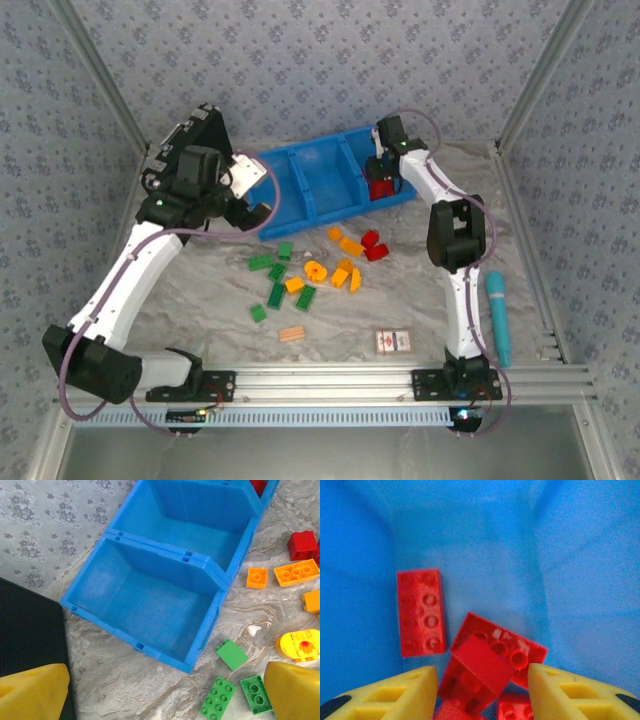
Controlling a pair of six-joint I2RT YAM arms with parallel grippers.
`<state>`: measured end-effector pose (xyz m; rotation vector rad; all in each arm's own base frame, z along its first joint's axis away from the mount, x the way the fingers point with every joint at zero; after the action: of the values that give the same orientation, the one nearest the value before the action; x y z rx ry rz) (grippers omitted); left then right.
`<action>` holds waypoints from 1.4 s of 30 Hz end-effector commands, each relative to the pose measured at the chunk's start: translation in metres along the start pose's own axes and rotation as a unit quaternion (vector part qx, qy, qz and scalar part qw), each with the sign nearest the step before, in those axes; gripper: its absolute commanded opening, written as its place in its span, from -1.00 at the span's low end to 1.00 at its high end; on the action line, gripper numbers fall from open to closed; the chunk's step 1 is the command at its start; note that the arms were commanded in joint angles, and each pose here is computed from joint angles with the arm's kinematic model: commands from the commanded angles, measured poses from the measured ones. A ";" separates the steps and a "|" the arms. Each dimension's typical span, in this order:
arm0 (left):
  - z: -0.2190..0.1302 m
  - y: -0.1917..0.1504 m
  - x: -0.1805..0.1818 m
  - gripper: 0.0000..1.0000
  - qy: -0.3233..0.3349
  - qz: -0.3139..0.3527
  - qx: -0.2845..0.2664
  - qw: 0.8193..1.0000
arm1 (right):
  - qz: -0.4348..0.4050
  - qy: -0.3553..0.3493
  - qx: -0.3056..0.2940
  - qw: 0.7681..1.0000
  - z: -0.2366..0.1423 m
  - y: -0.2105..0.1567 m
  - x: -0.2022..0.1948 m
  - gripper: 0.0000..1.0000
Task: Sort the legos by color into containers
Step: Place the lego in the container, then pick up the lego from the center of the table.
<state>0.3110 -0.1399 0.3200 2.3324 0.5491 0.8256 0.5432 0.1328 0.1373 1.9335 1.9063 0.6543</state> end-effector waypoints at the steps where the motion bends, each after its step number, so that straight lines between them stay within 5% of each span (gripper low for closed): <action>1: -0.009 0.014 0.006 1.00 -0.008 -0.012 -0.018 1.000 | 0.011 0.017 -0.026 0.999 -0.034 0.009 -0.002 0.04; 19: -0.008 0.015 0.002 1.00 -0.013 -0.022 -0.036 0.999 | 0.018 0.062 -0.018 0.998 -0.116 -0.096 0.003 0.29; 30: -0.014 0.012 -0.001 1.00 -0.006 -0.023 -0.042 0.999 | 0.021 0.079 0.046 0.996 -0.104 -0.158 0.011 0.56; 42: -0.022 0.012 -0.001 1.00 0.003 -0.023 -0.042 0.999 | 0.020 0.073 0.063 0.995 -0.073 -0.164 0.026 0.57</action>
<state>0.3044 -0.1425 0.3316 2.2662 0.5601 0.8022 0.3558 0.1569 0.1109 2.0434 2.0712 0.7215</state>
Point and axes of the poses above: each hand's point on the last joint's axis, 136 mm out from that joint toward the fingers, its own z axis out along the fingers, its own x axis along the line the jaws close on, y = z × x, the point moved 5 cm from there along -z, back along the fingers, and after that the axes turned 13 degrees about z, right-handed, at the moved point
